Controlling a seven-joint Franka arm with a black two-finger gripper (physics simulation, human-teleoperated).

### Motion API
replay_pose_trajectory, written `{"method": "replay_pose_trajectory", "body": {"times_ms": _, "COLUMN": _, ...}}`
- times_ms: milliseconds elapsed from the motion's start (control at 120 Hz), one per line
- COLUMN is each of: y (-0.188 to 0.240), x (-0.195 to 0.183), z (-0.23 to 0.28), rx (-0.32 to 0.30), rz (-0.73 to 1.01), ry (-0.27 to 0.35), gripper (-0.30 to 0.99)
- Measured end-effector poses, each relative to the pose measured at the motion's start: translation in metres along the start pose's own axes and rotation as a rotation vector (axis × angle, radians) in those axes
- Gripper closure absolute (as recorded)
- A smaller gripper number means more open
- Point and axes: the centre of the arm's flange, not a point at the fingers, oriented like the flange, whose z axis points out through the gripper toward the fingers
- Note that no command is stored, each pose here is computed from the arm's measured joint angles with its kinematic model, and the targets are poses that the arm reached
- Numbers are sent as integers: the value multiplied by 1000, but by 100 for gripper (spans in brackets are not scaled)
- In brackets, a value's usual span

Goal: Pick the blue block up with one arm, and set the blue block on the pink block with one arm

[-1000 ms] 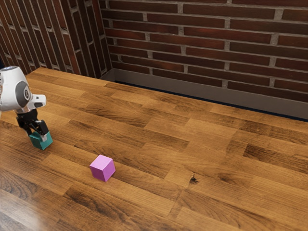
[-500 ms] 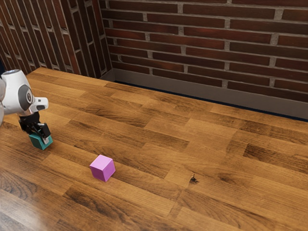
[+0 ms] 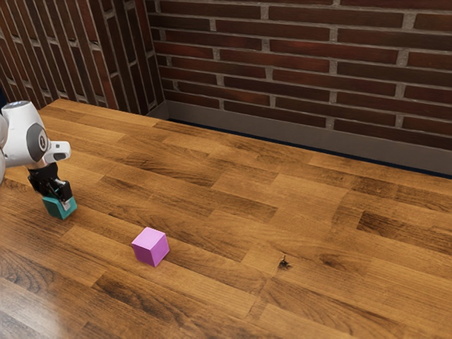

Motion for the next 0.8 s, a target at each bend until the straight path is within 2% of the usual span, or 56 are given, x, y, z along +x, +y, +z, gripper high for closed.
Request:
{"method": "replay_pose_trajectory", "body": {"times_ms": 133, "y": 0, "x": 0, "z": -19, "rx": 9, "rz": -2, "ry": 22, "gripper": 33}}
{"method": "replay_pose_trajectory", "body": {"times_ms": 208, "y": 10, "x": -3, "z": -57, "rx": 5, "rz": 4, "ry": 59, "gripper": 33}}
{"method": "replay_pose_trajectory", "body": {"times_ms": 275, "y": 40, "x": -13, "z": -89, "rx": -26, "rz": 32, "ry": 90, "gripper": 33}}
{"method": "replay_pose_trajectory", "body": {"times_ms": 333, "y": 87, "x": -21, "z": -111, "rx": -50, "rz": 90, "ry": 102, "gripper": 32}}
{"method": "replay_pose_trajectory", "body": {"times_ms": 450, "y": 207, "x": -20, "z": -116, "rx": -74, "rz": 267, "ry": 69, "gripper": 32}}
{"method": "replay_pose_trajectory", "body": {"times_ms": 525, "y": 256, "x": -17, "z": -111, "rx": -66, "rz": 334, "ry": 41, "gripper": 33}}
{"method": "replay_pose_trajectory", "body": {"times_ms": 608, "y": 282, "x": -23, "z": -107, "rx": -65, "rz": 340, "ry": 18, "gripper": 33}}
{"method": "replay_pose_trajectory", "body": {"times_ms": 800, "y": 304, "x": -38, "z": -98, "rx": -70, "rz": 243, "ry": -22, "gripper": 33}}
